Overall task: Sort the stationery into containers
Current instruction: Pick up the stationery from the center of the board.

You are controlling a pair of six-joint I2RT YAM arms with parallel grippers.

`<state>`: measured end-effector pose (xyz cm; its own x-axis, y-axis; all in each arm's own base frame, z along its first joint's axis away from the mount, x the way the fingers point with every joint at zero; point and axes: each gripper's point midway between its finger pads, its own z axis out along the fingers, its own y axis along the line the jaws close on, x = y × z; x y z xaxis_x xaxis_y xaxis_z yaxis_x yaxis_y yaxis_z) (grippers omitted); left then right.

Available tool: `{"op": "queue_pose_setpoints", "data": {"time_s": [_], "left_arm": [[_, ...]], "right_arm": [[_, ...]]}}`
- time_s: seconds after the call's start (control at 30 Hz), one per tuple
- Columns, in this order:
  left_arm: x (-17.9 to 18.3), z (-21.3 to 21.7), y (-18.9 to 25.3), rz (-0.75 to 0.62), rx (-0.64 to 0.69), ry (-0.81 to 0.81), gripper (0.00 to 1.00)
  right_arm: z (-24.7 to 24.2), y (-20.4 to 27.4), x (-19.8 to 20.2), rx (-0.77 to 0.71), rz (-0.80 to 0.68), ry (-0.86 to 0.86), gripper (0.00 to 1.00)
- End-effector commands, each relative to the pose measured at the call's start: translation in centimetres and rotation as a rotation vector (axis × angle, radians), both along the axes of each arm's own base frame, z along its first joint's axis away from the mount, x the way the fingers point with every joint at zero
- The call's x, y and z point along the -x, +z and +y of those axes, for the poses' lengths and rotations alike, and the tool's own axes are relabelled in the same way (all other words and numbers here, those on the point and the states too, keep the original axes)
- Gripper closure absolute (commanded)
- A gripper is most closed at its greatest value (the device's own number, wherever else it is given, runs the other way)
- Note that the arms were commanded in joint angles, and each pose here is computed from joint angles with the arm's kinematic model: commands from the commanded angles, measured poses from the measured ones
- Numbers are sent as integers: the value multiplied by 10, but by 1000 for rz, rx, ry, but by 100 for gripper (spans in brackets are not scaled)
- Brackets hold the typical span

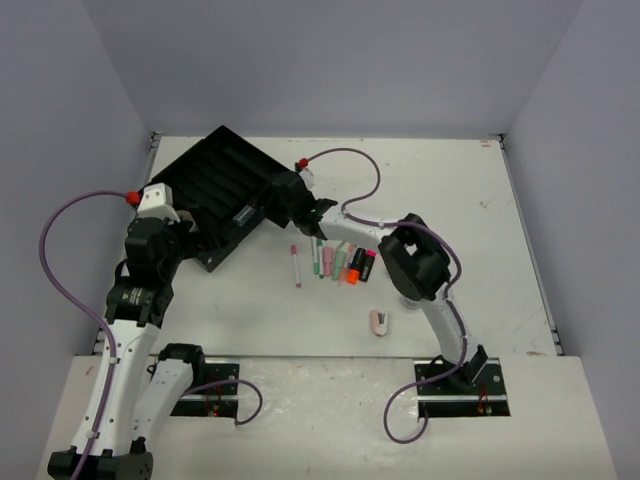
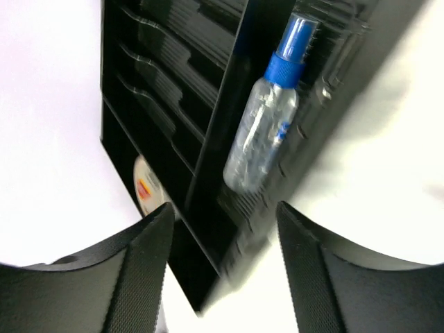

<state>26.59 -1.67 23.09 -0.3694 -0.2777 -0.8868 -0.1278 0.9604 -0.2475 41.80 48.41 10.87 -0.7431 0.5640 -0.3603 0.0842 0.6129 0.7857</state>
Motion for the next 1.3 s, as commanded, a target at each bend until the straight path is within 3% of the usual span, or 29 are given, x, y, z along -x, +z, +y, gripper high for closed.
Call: {"op": "queue_pose_setpoints", "data": {"time_s": [0.0,0.17,0.37,0.6,0.77,1.03,1.27], "left_arm": [[-4,5,6,-37,-12,30,0],[-4,7,5,-26,-13,43,0],[-4,6,4,-21,-9,38,0],[-7,-2,-1,-4,4,-4,0],[-10,-7,-6,15,13,-31,0],[-7,-2,-1,-9,1,-2,0],[-8,-4,-3,1,4,-12,0]], "right_arm": [[-54,109,15,28,-290,26,25],[-147,114,60,138,-287,104,1],[-252,40,126,545,-94,144,1],[-342,37,156,733,-88,19,1],[-371,15,146,844,44,14,5],[-366,-28,131,882,171,77,11],[-359,-49,125,864,192,121,34]]}}
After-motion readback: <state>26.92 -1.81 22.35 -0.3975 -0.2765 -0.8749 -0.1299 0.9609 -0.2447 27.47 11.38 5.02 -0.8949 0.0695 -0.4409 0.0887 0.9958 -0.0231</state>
